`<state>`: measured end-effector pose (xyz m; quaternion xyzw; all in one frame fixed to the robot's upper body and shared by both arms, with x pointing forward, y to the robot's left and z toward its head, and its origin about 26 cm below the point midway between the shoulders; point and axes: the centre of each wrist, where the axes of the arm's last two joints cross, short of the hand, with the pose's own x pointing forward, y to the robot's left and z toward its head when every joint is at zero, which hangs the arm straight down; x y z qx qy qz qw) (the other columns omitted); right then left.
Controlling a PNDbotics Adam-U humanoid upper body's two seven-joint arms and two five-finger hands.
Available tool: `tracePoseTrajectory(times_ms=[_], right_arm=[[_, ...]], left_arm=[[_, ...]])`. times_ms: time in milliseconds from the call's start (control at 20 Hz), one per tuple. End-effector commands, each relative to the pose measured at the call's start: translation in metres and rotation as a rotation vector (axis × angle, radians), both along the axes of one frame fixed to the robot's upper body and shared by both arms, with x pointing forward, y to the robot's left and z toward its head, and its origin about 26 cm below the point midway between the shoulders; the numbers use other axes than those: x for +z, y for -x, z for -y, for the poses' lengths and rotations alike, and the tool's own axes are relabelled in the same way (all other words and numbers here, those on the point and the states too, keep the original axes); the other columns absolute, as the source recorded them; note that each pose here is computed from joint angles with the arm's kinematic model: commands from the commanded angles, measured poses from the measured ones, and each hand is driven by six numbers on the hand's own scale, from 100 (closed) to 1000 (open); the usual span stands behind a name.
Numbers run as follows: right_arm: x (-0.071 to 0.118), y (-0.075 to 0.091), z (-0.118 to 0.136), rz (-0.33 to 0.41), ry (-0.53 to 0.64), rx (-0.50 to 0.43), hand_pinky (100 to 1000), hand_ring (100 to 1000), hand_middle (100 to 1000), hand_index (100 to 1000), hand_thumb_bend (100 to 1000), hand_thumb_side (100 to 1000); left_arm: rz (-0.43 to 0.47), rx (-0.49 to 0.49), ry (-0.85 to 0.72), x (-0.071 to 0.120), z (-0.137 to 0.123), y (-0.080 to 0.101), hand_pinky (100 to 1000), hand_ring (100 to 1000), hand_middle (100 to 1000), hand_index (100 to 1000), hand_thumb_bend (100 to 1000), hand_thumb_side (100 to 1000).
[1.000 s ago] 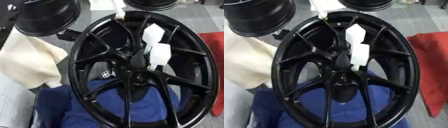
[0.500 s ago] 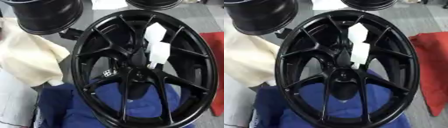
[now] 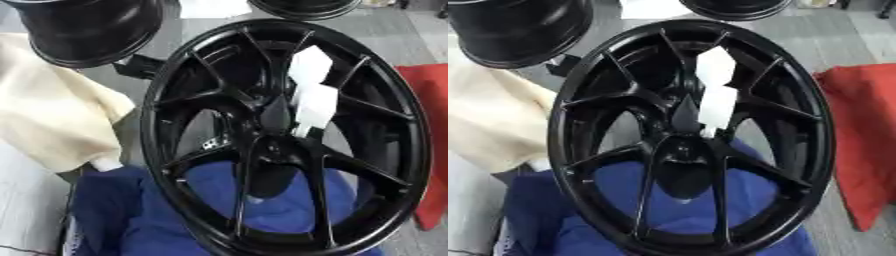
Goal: Pull the pin out of the wheel hub.
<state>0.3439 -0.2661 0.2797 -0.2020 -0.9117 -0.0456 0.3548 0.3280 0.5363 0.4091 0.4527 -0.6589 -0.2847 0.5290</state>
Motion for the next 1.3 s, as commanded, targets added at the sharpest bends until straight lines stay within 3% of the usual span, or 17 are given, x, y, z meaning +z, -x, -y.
tracePoseTrajectory(times_ms=[50,150,600,850,1050,1300], right_arm=[[0.014,0.006,0.001,0.051,0.014,-0.004,685,719,717,796,100,707],[0.014,0.006,0.001,0.053,0.013,-0.003,685,719,716,796,100,707],[0.013,0.006,0.000,0.055,0.011,-0.006,684,719,717,794,100,709],[0.012,0.006,0.000,0.056,0.005,-0.005,684,719,717,793,100,710],[0.011,0.006,-0.001,0.054,0.001,-0.003,684,719,717,792,100,710],[0.013,0.006,-0.002,0.057,0.000,0.002,684,719,716,791,100,711]], left_arm=[[0.053,0.058,-0.007,0.019,-0.014,0.023,932,980,919,935,321,982],[0.059,0.062,0.001,0.017,-0.015,0.023,919,970,898,918,258,960],[0.162,0.056,0.024,0.022,-0.008,0.022,860,903,798,857,166,908],[0.262,0.068,0.056,0.026,-0.003,0.022,829,846,736,821,122,846],[0.347,0.081,0.092,0.031,0.004,0.024,797,802,679,771,100,738],[0.526,-0.006,0.146,0.043,0.025,0.030,790,801,695,773,100,659]])
